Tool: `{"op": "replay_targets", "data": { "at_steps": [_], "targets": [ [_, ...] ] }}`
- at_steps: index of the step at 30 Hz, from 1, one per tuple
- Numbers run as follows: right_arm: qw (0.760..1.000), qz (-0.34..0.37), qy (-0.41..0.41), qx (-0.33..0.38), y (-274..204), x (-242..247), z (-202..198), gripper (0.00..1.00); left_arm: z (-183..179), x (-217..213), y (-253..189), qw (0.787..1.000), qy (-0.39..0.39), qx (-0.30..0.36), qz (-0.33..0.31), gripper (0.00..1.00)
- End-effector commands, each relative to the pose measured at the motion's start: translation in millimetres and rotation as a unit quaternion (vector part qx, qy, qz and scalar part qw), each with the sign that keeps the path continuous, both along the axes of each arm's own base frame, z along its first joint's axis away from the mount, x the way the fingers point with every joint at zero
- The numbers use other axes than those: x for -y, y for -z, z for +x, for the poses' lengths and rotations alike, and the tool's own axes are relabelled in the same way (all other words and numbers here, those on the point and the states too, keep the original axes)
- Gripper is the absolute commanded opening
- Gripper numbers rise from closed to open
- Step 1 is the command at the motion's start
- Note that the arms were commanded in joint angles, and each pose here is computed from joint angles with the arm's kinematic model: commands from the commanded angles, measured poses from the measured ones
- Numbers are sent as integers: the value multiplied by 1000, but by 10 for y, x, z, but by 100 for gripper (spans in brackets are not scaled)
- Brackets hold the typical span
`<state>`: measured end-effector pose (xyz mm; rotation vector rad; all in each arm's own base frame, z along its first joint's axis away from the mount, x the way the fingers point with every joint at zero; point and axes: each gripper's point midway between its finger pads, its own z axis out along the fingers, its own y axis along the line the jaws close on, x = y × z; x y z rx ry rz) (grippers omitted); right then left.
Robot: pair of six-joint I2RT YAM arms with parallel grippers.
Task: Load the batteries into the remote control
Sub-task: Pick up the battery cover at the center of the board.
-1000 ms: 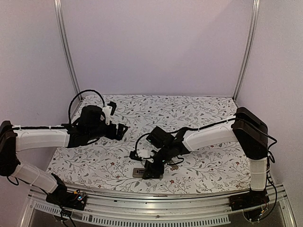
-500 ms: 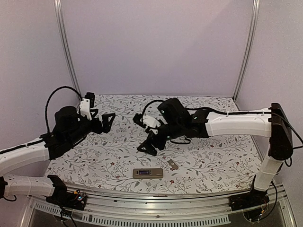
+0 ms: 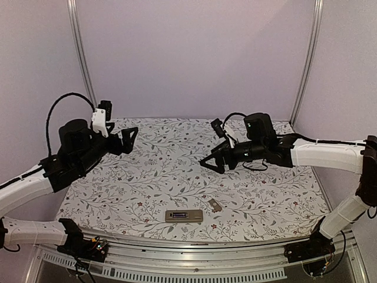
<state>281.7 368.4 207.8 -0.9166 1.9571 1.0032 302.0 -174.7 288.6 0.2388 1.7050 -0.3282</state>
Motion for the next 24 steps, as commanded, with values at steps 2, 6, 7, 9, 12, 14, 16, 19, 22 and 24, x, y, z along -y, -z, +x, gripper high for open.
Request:
{"op": "replay_targets", "data": {
  "at_steps": [2, 6, 7, 9, 12, 14, 16, 19, 22, 24],
  "targets": [
    [986, -55, -121, 106, -6, 137, -384, 93, 72, 13, -33, 995, -3, -28, 101, 100],
    [968, -125, -160, 144, 279, 252, -418, 92, 330, -198, 44, 985, -61, -37, 154, 100],
    [963, -147, -167, 150, 378, 295, -417, 92, 412, -260, 93, 984, -71, -46, 158, 100],
    [955, -184, -177, 148, 561, 371, -414, 91, 579, -387, 197, 983, -78, -69, 149, 100],
    [940, -236, -204, 137, 814, 492, -463, 87, 763, -512, 340, 986, -73, -104, 104, 100],
    [929, -271, -218, 128, 969, 589, -494, 84, 821, -553, 417, 987, -69, -114, 91, 100],
    [917, -305, -228, 119, 1135, 698, -529, 80, 831, -573, 472, 987, -65, -124, 76, 100],
    [898, -341, -247, 125, 1330, 818, -572, 76, 818, -582, 523, 989, -52, -128, 59, 100],
    [892, -331, -270, 149, 1381, 769, -607, 69, 806, -582, 524, 989, -45, -129, 58, 100],
    [885, -316, -289, 183, 1382, 684, -603, 65, 801, -581, 526, 989, -43, -130, 59, 100]
  ]
}}
